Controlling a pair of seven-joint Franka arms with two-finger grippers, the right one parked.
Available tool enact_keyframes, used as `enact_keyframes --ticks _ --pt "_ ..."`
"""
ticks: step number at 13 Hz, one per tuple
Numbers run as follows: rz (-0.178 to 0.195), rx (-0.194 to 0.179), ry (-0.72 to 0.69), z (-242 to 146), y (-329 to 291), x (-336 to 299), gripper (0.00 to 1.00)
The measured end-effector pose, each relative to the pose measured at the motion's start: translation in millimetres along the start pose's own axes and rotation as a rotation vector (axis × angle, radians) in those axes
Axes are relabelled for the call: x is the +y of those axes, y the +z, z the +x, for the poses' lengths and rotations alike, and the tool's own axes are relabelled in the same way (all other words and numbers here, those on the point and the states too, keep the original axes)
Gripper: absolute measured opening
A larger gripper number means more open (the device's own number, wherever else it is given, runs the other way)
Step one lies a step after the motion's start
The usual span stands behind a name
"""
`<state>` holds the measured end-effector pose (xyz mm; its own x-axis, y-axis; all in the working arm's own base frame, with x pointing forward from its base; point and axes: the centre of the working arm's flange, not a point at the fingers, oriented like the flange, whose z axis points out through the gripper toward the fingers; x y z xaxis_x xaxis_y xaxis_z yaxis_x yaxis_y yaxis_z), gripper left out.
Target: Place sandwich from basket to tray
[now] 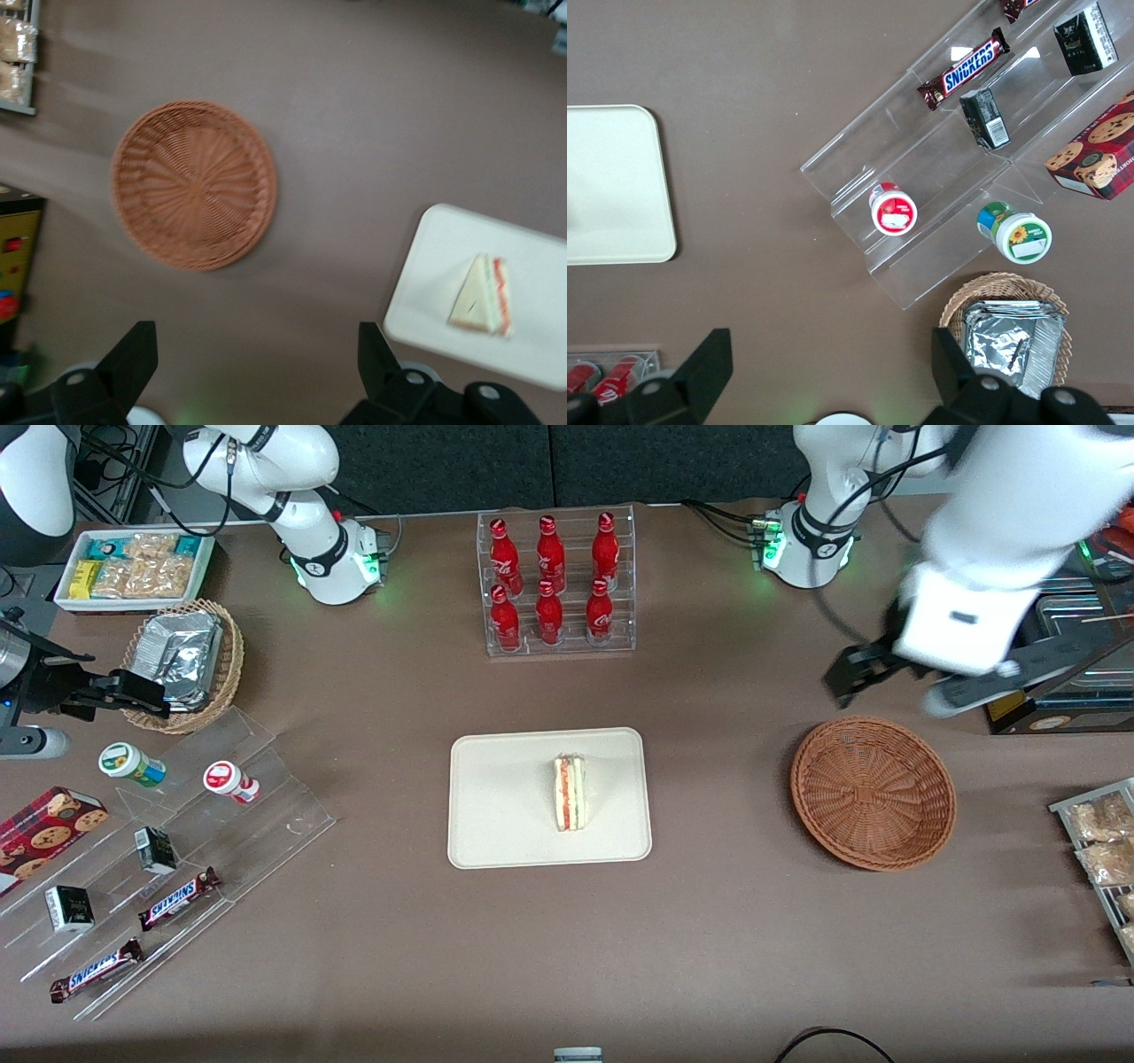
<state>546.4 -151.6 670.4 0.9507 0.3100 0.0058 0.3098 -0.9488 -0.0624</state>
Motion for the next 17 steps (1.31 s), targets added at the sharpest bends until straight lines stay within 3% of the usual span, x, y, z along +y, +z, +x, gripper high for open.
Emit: enact_keyframes --ticks 1,3,6,10,15,17 --pt "0.005 -0.034 0.009 -2 -7 -23 1.0" --pt "-0.027 -0.083 -0.004 -6 -17 -64 1.0" --pt "-0.05 -0.11 0.056 -21 -15 -117 1.0" --pt "-0.05 -0.108 0.118 -57 -15 -135 1.0" --pt "-0.065 -0.092 0.318 -54 -13 -144 1.0" --pt "-0.067 -0.091 0.312 -51 -12 -150 1.0"
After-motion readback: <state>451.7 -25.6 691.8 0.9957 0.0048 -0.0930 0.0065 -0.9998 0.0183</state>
